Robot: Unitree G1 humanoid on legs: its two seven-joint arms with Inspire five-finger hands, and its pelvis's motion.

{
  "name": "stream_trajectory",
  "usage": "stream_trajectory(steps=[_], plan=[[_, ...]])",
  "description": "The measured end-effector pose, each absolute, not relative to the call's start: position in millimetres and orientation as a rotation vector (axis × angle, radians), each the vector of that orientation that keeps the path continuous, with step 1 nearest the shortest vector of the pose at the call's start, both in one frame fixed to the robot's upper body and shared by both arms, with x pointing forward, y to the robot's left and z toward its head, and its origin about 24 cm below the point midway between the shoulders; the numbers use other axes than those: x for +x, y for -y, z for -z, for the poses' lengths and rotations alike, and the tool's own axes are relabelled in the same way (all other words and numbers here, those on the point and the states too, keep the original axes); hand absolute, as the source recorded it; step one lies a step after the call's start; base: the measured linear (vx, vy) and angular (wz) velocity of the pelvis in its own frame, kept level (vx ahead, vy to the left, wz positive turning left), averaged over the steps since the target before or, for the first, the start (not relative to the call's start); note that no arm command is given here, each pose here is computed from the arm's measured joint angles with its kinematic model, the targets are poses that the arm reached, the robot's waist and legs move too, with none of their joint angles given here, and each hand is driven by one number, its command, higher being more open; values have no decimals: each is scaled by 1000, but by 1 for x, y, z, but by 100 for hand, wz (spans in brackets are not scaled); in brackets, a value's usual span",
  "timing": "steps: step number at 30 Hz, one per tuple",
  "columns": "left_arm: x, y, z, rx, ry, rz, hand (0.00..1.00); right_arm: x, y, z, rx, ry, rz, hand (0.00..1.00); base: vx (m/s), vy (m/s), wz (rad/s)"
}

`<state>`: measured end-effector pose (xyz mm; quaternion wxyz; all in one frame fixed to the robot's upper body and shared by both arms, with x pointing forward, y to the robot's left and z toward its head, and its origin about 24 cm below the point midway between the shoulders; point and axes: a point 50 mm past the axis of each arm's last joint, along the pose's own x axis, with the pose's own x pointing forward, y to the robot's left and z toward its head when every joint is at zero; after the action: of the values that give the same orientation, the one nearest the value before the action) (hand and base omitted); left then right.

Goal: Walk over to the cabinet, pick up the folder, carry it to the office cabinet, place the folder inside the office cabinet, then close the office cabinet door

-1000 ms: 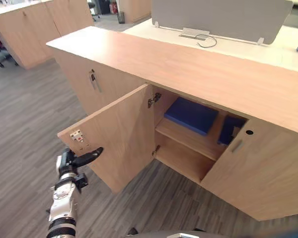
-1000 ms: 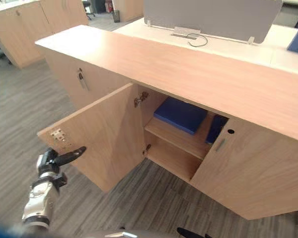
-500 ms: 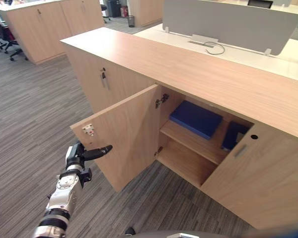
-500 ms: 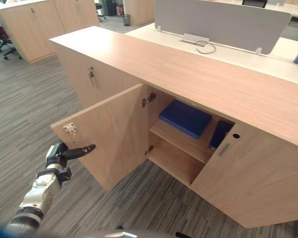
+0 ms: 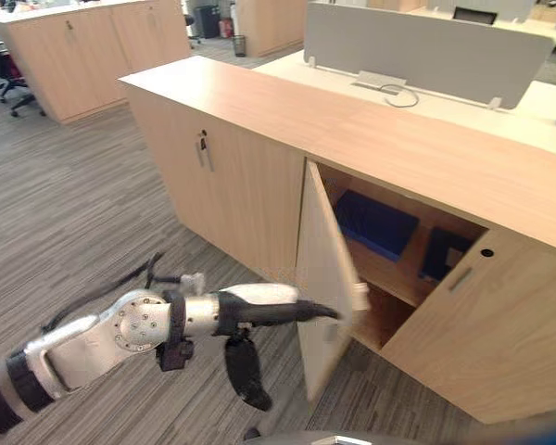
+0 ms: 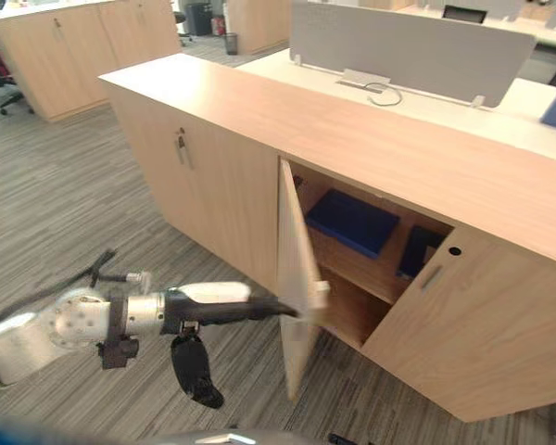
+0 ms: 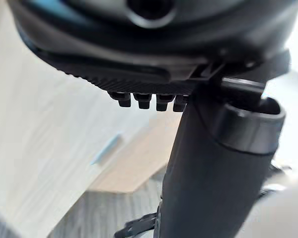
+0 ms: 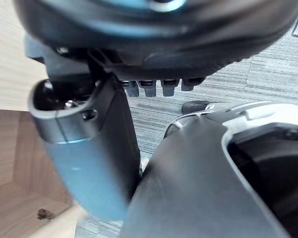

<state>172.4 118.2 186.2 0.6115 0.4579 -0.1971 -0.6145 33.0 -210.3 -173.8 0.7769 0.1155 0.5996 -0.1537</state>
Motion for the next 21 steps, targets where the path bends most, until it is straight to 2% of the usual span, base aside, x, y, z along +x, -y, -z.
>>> stream_trajectory(steps=[3,6,8,9,12,14,16,17,19,20,21], plan=[[148,-106,-218,1077,757,1445,100,38,217,171,206,-1276,319,100,-24,-19,3],[139,-99,-223,1023,906,1409,100,39,219,171,204,-1277,318,100,-37,-43,-1],[137,-93,-221,923,1003,1327,100,40,220,171,193,-1274,309,100,-34,-74,-13],[141,-86,-216,802,1071,1234,100,42,217,171,170,-1271,286,100,-27,-68,-32],[158,-72,-197,641,1049,1141,100,45,212,172,138,-1275,245,100,-27,-57,-40],[185,-68,-158,587,845,1064,100,53,207,172,101,-1267,201,100,-37,-62,-51],[215,-79,-88,452,457,887,100,60,204,171,71,-1255,163,100,-38,-42,-59],[220,-84,-69,394,343,816,100,60,204,171,67,-1254,162,100,-41,-48,-57],[230,-114,-6,4,-37,449,100,64,203,170,83,-1230,171,100,-9,-108,-44],[228,-125,6,-93,-102,348,100,66,205,170,88,-1224,177,100,35,-115,-56],[219,-147,32,-224,-216,166,100,66,208,169,98,-1220,198,100,40,-63,-51]])
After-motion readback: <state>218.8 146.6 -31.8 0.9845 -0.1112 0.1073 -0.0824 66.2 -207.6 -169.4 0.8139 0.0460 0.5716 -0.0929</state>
